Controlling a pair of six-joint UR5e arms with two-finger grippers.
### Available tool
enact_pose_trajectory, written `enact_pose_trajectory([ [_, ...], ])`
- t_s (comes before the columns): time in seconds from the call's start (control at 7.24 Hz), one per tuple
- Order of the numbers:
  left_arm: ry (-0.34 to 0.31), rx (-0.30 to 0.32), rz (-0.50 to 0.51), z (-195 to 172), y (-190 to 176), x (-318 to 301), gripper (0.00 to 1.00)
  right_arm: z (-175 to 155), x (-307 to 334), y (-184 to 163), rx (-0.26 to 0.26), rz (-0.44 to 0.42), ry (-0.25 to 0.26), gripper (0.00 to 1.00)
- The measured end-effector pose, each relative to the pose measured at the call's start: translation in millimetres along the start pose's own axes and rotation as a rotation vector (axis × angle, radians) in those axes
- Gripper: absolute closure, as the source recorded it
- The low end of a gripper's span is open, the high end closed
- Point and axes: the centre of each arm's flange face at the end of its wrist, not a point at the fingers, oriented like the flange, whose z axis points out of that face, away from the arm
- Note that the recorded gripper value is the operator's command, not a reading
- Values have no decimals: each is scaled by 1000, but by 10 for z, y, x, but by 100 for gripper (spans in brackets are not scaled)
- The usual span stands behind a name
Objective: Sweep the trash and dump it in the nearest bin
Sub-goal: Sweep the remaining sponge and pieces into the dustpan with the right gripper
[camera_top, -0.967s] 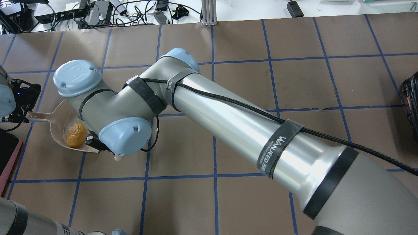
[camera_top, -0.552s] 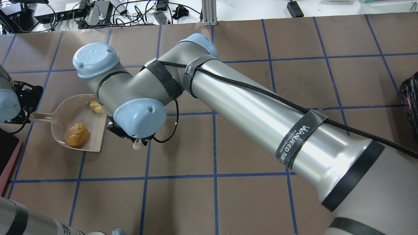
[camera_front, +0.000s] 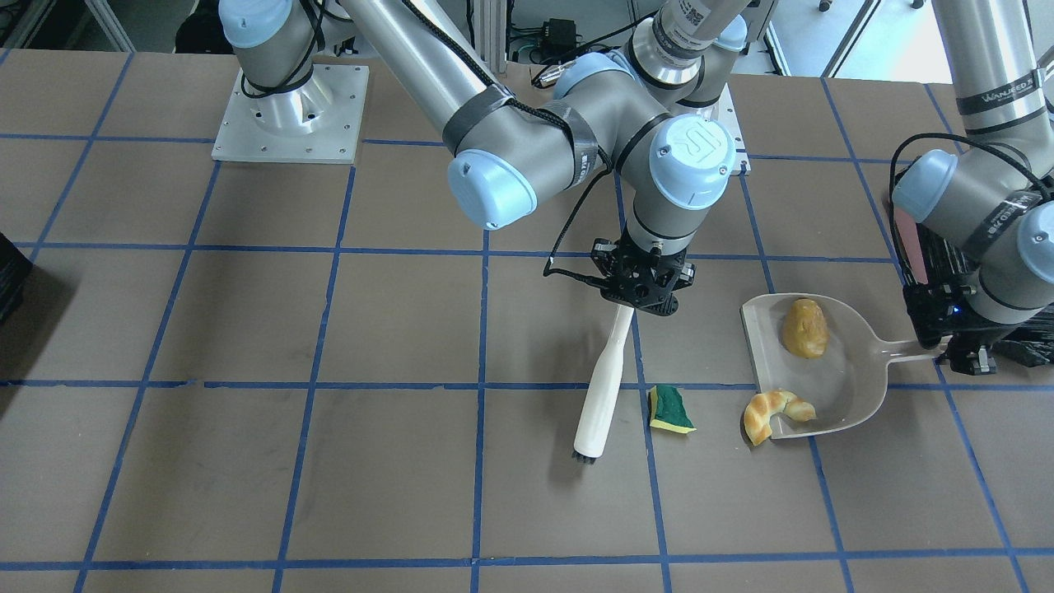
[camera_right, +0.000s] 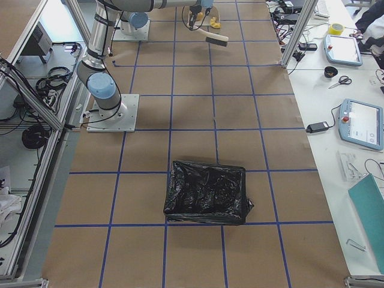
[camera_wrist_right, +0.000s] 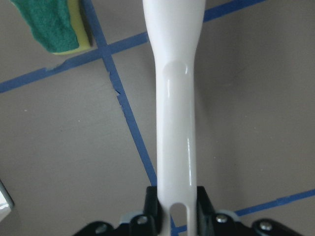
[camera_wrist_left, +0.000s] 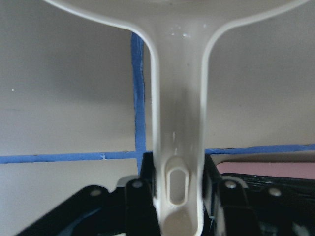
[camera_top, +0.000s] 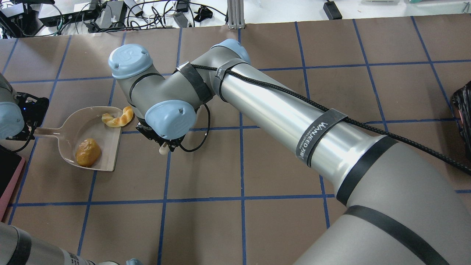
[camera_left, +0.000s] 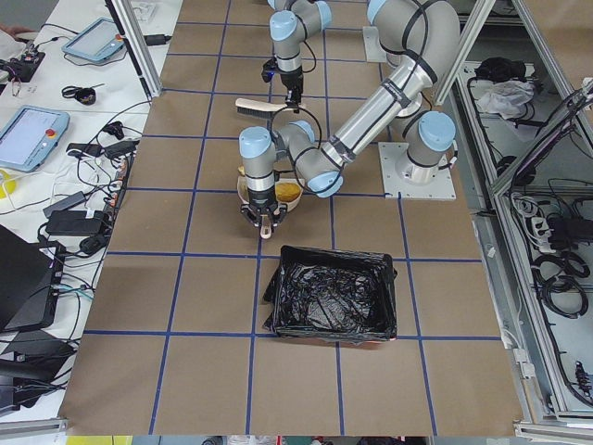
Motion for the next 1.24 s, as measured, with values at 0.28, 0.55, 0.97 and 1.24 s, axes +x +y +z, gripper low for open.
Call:
enact_pose_trajectory([
  [0.28,2,0,2,16,0,-6,100,91,-168,-41,2,44,-10,100],
  [0.55,3,0,3,27,-2,-7,100,261,-291,50,-8,18,-7,100],
  [0.97,4,0,2,37,-5,-8,100,545,-634,243,-1,-114,-21,100],
  [1.24,3,0,2,39,-5,-9,100,666,-848,501,2,-283,-25,100],
])
